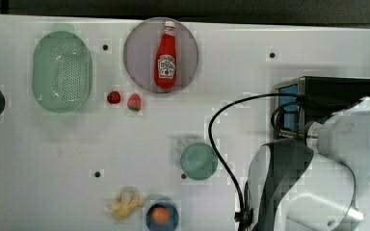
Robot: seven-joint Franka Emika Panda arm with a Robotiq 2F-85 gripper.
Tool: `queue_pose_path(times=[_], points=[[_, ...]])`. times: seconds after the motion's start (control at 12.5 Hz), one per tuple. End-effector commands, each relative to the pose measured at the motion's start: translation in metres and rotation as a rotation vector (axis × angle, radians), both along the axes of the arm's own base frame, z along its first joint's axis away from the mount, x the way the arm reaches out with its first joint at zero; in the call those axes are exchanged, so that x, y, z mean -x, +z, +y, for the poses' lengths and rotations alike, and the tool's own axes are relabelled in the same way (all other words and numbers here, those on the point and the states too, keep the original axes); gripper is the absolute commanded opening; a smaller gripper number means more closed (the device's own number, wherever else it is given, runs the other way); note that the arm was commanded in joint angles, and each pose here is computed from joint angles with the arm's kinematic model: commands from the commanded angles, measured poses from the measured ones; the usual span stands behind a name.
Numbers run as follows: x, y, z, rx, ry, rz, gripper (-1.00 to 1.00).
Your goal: Flap open oven.
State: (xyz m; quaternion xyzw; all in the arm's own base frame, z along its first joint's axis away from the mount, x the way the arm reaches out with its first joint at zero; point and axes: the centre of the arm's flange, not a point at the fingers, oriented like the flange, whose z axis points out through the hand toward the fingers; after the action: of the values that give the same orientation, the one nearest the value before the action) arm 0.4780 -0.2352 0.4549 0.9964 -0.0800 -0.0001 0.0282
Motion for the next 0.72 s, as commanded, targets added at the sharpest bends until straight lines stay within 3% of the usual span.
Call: queue_pose_path(times=[0.08, 0.32, 0.72], points=[[0.0, -0.027, -0.019, 0.034, 0.138, -0.034, -0.65], [-0.002, -0.067, -0.029, 0.06, 0.123, -0.035, -0.65], [-0.007, -0.114, -0.033, 0.073, 0.123, 0.017, -0.65]])
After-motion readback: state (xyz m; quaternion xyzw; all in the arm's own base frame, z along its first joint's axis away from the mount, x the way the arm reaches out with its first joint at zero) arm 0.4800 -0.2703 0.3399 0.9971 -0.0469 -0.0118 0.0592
